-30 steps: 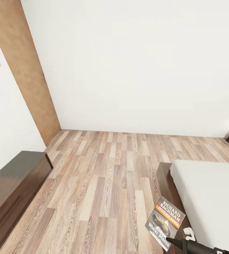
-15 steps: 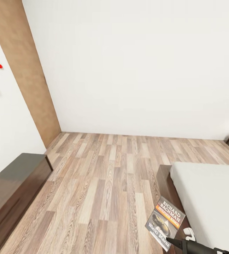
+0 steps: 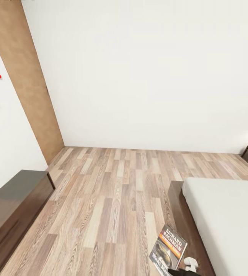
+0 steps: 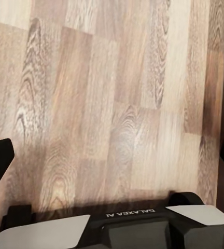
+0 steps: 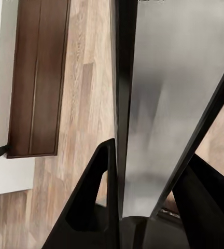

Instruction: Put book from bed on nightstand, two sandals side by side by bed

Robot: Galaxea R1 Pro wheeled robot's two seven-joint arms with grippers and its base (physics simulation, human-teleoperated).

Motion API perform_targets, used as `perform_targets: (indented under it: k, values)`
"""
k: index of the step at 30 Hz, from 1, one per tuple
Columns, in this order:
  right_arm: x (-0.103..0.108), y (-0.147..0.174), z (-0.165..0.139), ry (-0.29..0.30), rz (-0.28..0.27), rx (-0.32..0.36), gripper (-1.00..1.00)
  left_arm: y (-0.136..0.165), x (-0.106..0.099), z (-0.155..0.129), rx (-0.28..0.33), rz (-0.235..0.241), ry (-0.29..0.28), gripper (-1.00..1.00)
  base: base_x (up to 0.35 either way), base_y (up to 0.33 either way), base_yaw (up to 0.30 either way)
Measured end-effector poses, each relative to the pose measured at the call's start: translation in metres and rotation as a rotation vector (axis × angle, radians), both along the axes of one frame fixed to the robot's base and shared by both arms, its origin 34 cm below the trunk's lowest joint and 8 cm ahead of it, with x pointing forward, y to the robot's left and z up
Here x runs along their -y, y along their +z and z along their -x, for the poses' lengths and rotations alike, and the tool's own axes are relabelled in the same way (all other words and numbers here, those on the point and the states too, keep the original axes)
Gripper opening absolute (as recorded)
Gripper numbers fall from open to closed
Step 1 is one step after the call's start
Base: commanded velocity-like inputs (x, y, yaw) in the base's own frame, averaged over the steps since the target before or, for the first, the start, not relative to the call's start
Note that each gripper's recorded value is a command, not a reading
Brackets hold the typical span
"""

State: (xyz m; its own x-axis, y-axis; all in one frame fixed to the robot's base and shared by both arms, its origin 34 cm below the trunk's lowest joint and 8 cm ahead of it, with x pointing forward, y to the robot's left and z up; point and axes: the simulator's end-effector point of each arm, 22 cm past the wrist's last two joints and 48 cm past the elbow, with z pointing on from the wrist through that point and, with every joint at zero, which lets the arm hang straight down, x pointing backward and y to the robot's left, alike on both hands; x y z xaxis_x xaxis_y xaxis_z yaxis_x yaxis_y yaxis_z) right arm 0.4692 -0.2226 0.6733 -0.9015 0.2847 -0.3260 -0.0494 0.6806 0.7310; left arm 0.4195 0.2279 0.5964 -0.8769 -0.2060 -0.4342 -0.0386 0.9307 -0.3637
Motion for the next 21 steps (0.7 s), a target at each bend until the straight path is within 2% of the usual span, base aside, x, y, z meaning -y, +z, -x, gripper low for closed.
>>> perform_targets:
  k: [2, 5, 12, 21]
  values:
    - [-0.016, -0.003, -0.001, -0.003, 0.000, -0.004, -1.00, 0.001, 0.000, 0.000, 0.001, -0.001, -0.001, 1.00, 0.000, 0.000, -0.105]
    - [-0.025, -0.003, -0.003, -0.007, -0.001, -0.003, -1.00, 0.002, -0.001, -0.001, 0.004, -0.002, 0.000, 1.00, 0.000, 0.000, -0.101]
    - [-0.019, 0.003, -0.013, -0.015, 0.015, 0.052, -1.00, 0.006, -0.008, -0.008, 0.024, -0.011, 0.008, 1.00, 0.000, 0.000, -0.114]
    - [-0.018, 0.008, -0.016, -0.011, 0.017, 0.071, -1.00, 0.010, -0.008, -0.013, 0.039, -0.013, 0.005, 1.00, 0.000, 0.000, -0.119]
